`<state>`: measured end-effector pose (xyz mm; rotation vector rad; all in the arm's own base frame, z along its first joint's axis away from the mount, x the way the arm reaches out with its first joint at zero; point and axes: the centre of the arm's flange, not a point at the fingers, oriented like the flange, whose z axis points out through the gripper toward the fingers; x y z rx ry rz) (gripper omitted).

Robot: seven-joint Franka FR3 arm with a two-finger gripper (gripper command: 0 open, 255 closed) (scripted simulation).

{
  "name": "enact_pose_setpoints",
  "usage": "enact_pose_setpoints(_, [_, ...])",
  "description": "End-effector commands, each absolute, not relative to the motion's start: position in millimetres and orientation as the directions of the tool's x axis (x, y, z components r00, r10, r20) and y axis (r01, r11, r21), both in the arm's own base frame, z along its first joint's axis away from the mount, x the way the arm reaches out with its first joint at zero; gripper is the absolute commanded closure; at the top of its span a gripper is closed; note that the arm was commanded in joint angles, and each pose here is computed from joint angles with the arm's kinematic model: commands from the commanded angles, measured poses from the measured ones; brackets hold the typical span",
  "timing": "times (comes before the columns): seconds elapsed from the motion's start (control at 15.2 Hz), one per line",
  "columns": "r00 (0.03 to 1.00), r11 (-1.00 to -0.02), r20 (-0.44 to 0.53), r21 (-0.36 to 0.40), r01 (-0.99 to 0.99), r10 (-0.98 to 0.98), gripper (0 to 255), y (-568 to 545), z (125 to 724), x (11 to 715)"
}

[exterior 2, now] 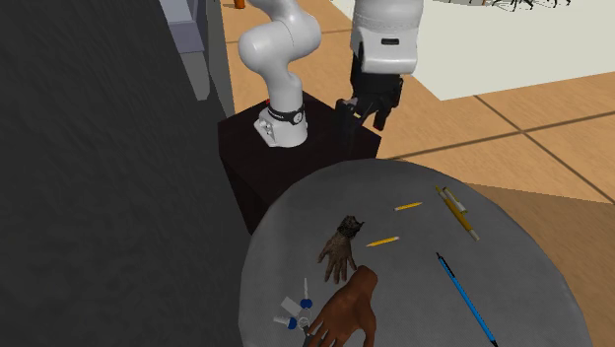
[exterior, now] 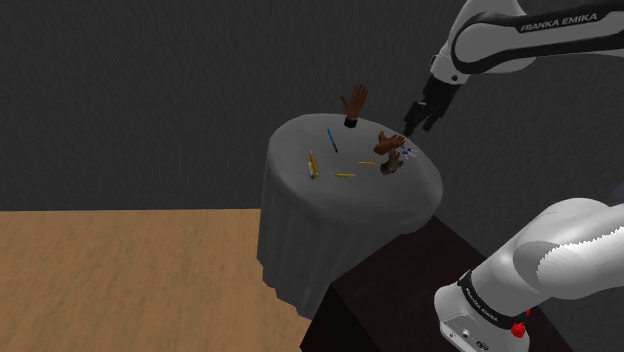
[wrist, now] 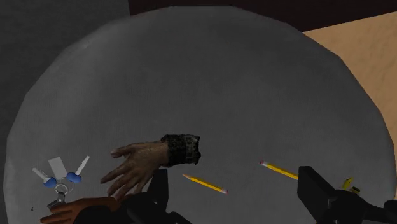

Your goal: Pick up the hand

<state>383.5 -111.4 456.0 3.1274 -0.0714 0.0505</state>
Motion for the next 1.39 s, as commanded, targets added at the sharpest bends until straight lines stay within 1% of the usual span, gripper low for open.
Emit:
enact_pose_setpoints(0.0, [0.998, -0.999, 0.048, 0.014, -0.039, -0.038, 0, -128.7, 441.4, 397.6])
enact_pose_setpoints(1.32, [0.983, -1.000, 0.183, 0.021, 0.021, 0.024, 0, -286.9, 314.8, 547.0])
